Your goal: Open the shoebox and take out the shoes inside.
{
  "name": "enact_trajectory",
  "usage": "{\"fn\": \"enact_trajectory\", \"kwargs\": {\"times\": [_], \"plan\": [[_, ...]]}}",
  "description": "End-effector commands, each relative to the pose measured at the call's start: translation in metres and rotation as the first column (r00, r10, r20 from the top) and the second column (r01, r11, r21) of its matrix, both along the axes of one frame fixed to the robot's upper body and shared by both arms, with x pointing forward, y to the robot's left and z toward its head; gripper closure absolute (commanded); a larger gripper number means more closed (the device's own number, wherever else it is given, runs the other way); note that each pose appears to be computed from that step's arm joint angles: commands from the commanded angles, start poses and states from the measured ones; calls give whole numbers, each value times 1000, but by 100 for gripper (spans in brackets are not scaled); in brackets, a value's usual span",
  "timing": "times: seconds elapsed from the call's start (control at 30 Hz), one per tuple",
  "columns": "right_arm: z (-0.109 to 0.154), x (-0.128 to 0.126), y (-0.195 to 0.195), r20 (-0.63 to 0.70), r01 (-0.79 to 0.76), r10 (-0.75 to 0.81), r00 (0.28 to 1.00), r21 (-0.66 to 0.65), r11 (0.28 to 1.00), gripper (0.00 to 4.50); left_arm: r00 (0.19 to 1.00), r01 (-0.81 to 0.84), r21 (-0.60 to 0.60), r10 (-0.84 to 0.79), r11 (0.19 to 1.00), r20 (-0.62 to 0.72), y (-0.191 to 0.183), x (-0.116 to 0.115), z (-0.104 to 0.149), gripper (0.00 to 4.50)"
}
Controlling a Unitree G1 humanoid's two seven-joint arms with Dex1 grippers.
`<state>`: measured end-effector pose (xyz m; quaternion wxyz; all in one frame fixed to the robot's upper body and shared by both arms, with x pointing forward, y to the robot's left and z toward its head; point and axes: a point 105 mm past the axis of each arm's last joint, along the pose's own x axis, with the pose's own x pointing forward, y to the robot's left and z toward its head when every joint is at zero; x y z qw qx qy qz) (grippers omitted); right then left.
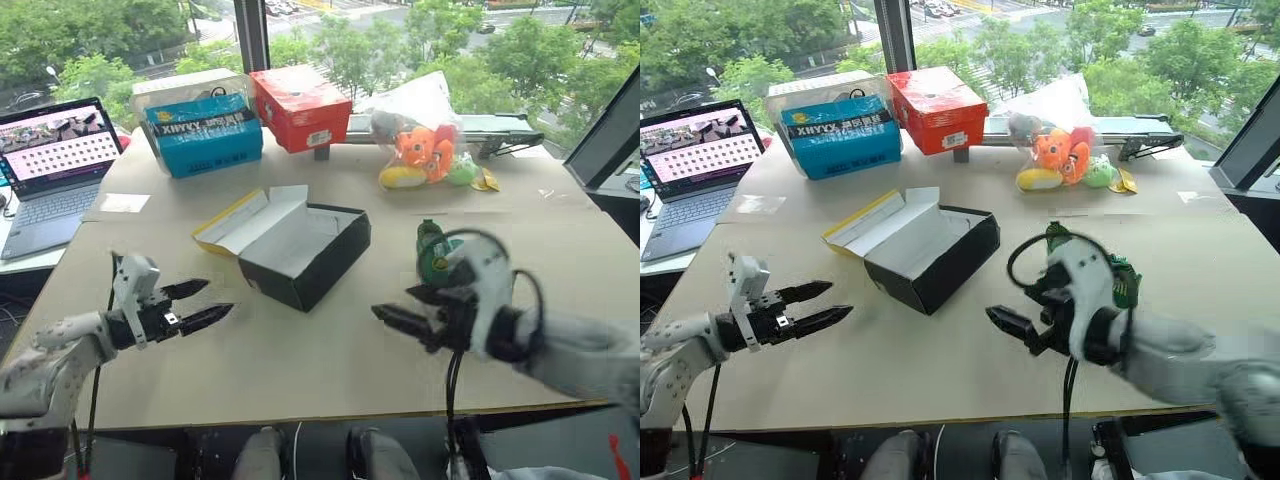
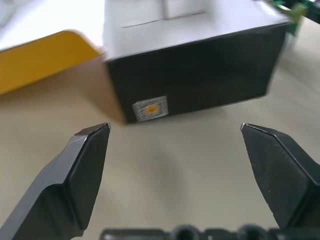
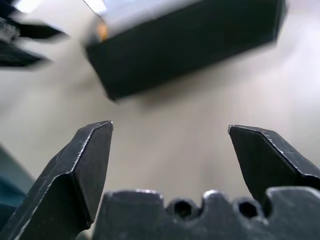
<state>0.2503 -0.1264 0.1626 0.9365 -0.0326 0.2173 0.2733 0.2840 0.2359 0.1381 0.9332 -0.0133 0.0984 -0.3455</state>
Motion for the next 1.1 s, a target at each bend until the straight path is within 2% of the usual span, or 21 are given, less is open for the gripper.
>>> {"fn": "enact_trajectory", "kwargs": {"times": [0.03, 0.1, 0.17, 0.23, 0.4, 0.53, 0.63, 0.8, 1.1], "plan": [[-11, 19, -22, 189, 254, -232, 954, -99, 962, 15, 961, -249, -21, 250, 968, 122, 27, 14, 12, 0], [-18, 19, -26, 264, 309, -260, 929, -162, 937, 15, 941, -311, -30, 312, 950, 133, 30, 15, 8, 0], [-39, 14, -32, 311, 401, -336, 889, -176, 899, 15, 882, -441, -42, 442, 896, 161, 37, 18, -3, 0], [-57, 7, -27, 329, 401, -321, 888, -212, 891, 15, 839, -518, -59, 521, 853, 156, 41, 19, -12, 0], [-65, 10, -35, 381, 480, -398, 835, -146, 865, 15, 770, -610, -64, 610, 790, 189, 47, 17, -22, 0], [-70, 13, -51, 349, 568, -529, 773, -10, 823, 15, 769, -615, -56, 614, 786, 179, 44, 17, -33, 0], [-66, 17, -58, 372, 592, -559, 741, 33, 805, 15, 769, -614, -56, 613, 787, 182, 44, 19, -35, 0], [-65, 20, -58, 422, 573, -514, 747, -17, 819, 15, 786, -593, -55, 592, 804, 179, 41, 22, -38, 0], [-71, 19, -56, 423, 561, -493, 761, -46, 827, 15, 810, -560, -59, 562, 826, 170, 35, 24, -41, 0]]}}
